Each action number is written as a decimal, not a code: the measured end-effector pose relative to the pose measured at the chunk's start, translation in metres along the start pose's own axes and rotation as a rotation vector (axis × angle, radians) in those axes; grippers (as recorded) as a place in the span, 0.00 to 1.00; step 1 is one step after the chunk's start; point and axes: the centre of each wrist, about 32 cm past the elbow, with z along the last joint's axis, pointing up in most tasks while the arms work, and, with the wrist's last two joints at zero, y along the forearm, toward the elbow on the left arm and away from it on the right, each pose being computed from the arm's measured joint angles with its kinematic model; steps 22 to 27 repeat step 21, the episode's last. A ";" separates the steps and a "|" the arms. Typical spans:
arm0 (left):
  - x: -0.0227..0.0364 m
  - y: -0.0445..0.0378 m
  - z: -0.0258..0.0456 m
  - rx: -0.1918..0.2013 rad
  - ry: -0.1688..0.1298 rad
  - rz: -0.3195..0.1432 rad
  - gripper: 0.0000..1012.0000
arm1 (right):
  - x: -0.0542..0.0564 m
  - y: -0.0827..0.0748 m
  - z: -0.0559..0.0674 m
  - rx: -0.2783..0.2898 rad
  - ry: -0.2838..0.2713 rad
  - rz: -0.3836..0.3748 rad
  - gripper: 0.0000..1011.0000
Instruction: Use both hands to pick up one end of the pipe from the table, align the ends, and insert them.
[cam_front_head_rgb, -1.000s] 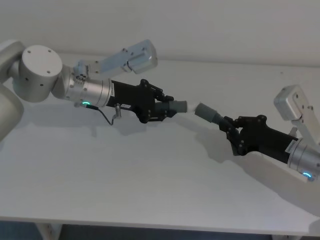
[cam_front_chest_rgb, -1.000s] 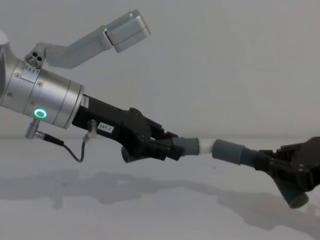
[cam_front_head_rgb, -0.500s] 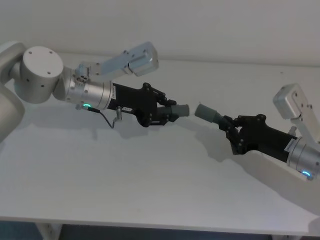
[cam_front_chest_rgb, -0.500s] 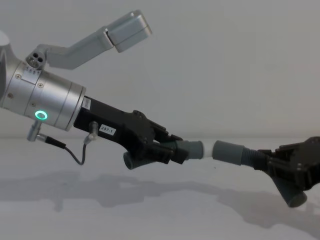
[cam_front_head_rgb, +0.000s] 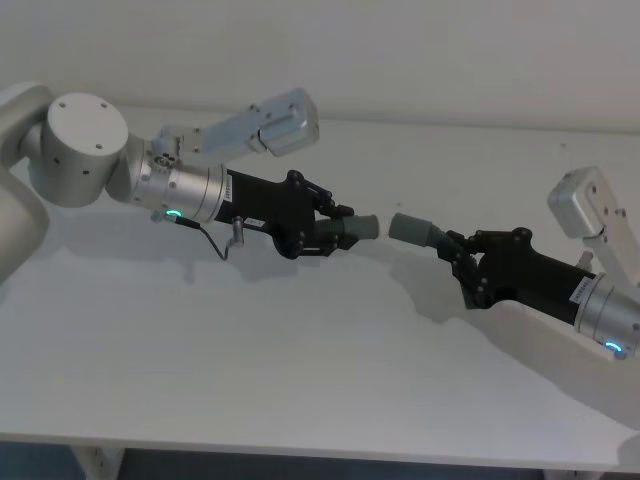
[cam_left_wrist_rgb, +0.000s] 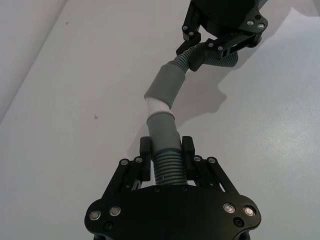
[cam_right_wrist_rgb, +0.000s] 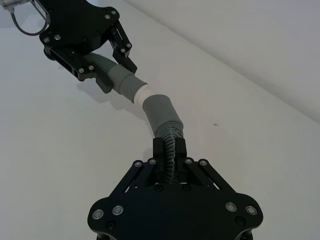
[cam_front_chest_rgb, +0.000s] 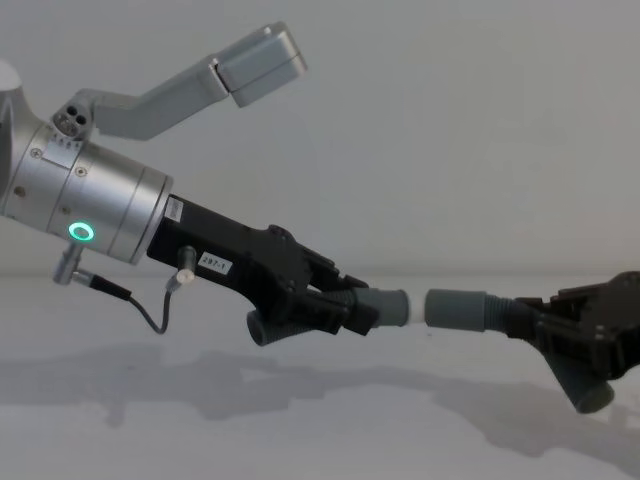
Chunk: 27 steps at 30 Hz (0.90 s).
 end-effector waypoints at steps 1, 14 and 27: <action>0.0000 0.0000 0.0001 0.000 0.000 -0.001 0.35 | 0.000 0.000 0.000 0.000 0.000 0.000 0.13; -0.0004 -0.0003 0.0005 0.003 0.000 -0.005 0.35 | 0.000 0.000 0.000 0.003 -0.001 0.004 0.13; -0.0005 -0.0003 0.0007 0.004 0.000 -0.007 0.35 | 0.000 0.000 0.000 0.004 -0.001 0.005 0.13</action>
